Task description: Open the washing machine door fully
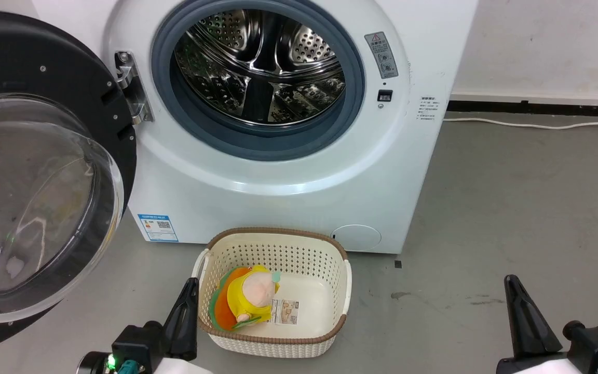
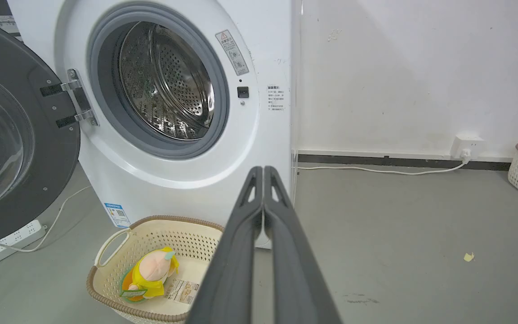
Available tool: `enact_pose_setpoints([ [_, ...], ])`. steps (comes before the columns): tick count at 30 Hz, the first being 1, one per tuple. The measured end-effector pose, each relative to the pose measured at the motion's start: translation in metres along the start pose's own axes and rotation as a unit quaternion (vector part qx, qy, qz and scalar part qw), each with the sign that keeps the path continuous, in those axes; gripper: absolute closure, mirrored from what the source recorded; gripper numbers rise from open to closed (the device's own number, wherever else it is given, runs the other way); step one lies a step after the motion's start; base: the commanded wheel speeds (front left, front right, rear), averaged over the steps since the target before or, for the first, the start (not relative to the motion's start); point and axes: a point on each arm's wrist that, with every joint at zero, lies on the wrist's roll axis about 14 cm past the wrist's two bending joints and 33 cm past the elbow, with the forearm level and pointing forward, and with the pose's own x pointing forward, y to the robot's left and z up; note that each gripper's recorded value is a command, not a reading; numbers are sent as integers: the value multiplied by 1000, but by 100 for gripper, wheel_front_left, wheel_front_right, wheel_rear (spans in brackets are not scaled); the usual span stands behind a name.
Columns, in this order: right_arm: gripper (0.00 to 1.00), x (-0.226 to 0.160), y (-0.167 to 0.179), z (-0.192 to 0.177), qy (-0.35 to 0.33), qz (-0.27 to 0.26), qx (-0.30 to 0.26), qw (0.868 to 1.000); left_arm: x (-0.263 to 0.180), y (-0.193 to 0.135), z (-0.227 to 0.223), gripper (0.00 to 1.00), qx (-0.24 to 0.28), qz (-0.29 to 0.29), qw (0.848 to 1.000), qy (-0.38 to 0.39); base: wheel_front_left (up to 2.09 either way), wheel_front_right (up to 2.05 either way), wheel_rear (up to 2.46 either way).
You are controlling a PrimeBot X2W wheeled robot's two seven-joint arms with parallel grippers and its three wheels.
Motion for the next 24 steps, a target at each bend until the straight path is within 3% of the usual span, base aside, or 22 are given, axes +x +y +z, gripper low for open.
enact_pose_setpoints([
  [24,100,5,4,-2,17,7,-15,1000,3,5,1,100,17,6,1000,13,0,0,0],
])
